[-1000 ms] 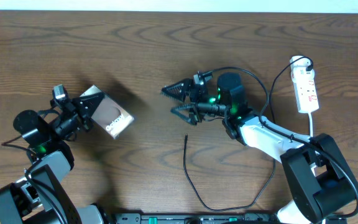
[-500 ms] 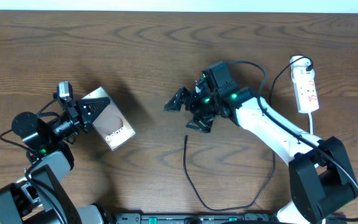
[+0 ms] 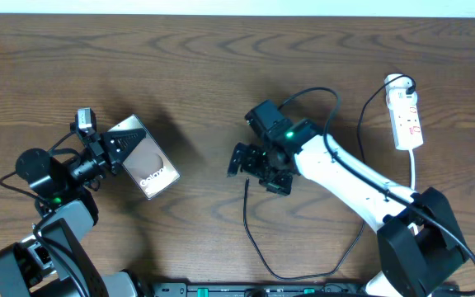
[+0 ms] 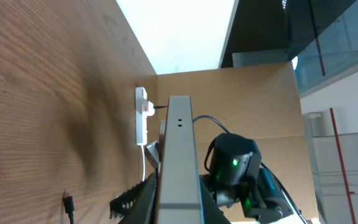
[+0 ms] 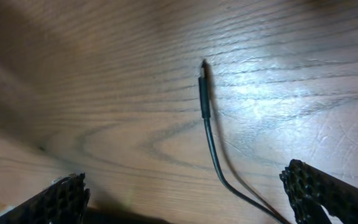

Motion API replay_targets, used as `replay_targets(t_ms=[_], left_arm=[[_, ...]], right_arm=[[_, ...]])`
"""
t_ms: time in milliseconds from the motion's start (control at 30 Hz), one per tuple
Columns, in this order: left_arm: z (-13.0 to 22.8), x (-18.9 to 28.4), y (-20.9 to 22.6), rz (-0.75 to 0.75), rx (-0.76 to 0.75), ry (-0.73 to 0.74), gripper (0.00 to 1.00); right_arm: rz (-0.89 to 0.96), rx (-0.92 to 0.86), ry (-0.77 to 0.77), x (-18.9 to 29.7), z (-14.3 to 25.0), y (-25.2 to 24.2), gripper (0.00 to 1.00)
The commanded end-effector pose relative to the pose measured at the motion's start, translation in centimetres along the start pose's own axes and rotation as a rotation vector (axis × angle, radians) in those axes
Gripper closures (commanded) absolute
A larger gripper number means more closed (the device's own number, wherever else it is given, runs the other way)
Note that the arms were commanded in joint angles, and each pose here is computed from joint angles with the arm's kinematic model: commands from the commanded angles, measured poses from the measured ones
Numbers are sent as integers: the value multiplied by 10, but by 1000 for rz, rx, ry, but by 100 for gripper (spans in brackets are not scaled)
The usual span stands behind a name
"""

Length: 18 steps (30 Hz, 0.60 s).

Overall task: Plug charger to phone and switch on socket
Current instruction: 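Move the open right gripper over the black cable's connector end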

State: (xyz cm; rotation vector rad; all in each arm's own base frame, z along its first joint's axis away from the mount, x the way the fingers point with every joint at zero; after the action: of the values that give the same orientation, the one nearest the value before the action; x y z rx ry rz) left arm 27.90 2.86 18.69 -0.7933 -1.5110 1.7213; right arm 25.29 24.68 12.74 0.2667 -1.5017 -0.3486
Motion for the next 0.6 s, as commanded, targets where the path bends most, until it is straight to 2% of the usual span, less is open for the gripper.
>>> replay_targets(t_ms=[0,100,567], left_arm=[[-2,1,-8,4,-46,-5,93],[-2,1,-8,4,-46,-4,93],[-2,1,-8,5,-46,-9,92]], right_arm=[[28,55,-33,-2,2,7,1],[64,94,-43,-4,7,8,2],[110,-3,23,0,7,-14,1]])
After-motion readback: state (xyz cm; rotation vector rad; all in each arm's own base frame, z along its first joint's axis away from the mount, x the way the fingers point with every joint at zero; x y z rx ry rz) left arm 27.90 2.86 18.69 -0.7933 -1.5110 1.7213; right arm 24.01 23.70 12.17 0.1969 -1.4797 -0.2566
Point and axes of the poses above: each gripper's point midway between its finger pads, its own x axis back along the fingers, its own y axis along the line the jaws close on, z = x × y, the point moved 6 cm from there along x, back along the fingers, and after that the axes turned 14 degrees about x, right-handed, at the moved point
